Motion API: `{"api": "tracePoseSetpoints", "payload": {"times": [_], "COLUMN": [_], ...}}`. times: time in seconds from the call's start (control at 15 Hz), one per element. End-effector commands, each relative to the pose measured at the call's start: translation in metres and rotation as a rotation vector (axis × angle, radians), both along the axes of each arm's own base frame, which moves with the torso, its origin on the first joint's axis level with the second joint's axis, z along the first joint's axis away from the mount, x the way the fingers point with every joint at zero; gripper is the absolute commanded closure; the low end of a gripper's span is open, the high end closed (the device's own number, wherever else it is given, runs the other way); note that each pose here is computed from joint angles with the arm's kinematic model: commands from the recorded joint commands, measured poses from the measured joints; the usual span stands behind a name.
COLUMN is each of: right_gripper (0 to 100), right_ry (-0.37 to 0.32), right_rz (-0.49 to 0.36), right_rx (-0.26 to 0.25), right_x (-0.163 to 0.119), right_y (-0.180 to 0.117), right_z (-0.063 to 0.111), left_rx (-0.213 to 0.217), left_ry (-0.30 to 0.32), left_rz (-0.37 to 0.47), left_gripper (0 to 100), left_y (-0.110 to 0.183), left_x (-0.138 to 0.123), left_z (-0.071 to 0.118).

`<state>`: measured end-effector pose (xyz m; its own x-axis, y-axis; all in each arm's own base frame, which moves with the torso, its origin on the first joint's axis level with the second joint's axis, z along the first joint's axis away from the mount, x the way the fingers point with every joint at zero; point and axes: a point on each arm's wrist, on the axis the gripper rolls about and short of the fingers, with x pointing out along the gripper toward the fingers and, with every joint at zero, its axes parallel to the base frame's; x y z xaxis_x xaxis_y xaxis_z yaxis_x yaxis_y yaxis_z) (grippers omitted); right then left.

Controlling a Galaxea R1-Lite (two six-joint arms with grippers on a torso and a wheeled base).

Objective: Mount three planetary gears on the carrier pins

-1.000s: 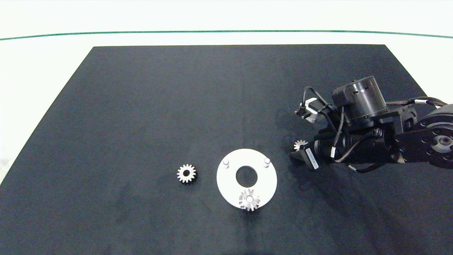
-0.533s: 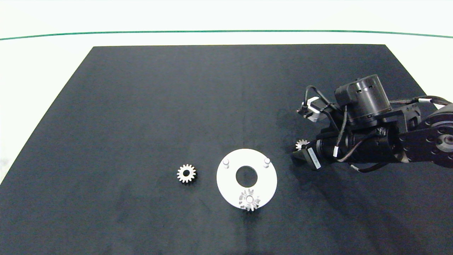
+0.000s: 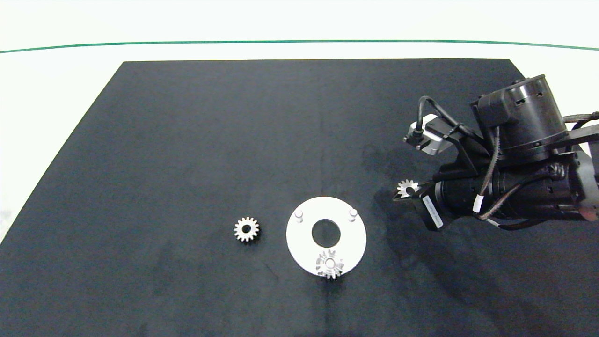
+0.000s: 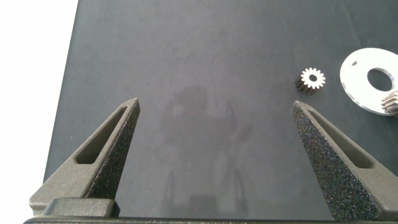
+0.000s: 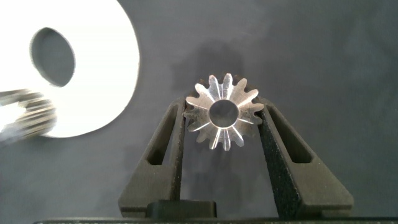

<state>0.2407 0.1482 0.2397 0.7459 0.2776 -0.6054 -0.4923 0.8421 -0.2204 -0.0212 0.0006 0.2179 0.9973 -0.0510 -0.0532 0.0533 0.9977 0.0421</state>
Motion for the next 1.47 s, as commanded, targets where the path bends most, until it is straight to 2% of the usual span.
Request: {"api": "tracePoseSetpoints", "payload": {"times": [0.07,0.4,0.8,1.47], "right_gripper": [100,100,100,100], "right_ry": [-0.041,-0.024,-0.005,-0.012], "right_rz": [0.082,0.122,0.118,0.115], "right_rx": [-0.018,-0.096,-0.111,-0.103], "right_x": [-0.024,-0.022,-0.01,-0.006], "right_y": [0.024,0.063,0.075,0.078], "right_z": [0.008,-0.012,-0.022,-0.021], "left_rx": [0.0,-0.001,0.0,-0.002], "left_ry": [-0.001,-0.018,-0.009,-0.01], "left_rz": [0.0,0.002,-0.001,-0.001], "left_gripper": [0,0,0,0], "left_y": [0.0,0.0,0.0,0.0], "left_x": [0.0,-0.002,-0.003,-0.003], "left_z": [0.0,0.004,0.005,0.006]}}
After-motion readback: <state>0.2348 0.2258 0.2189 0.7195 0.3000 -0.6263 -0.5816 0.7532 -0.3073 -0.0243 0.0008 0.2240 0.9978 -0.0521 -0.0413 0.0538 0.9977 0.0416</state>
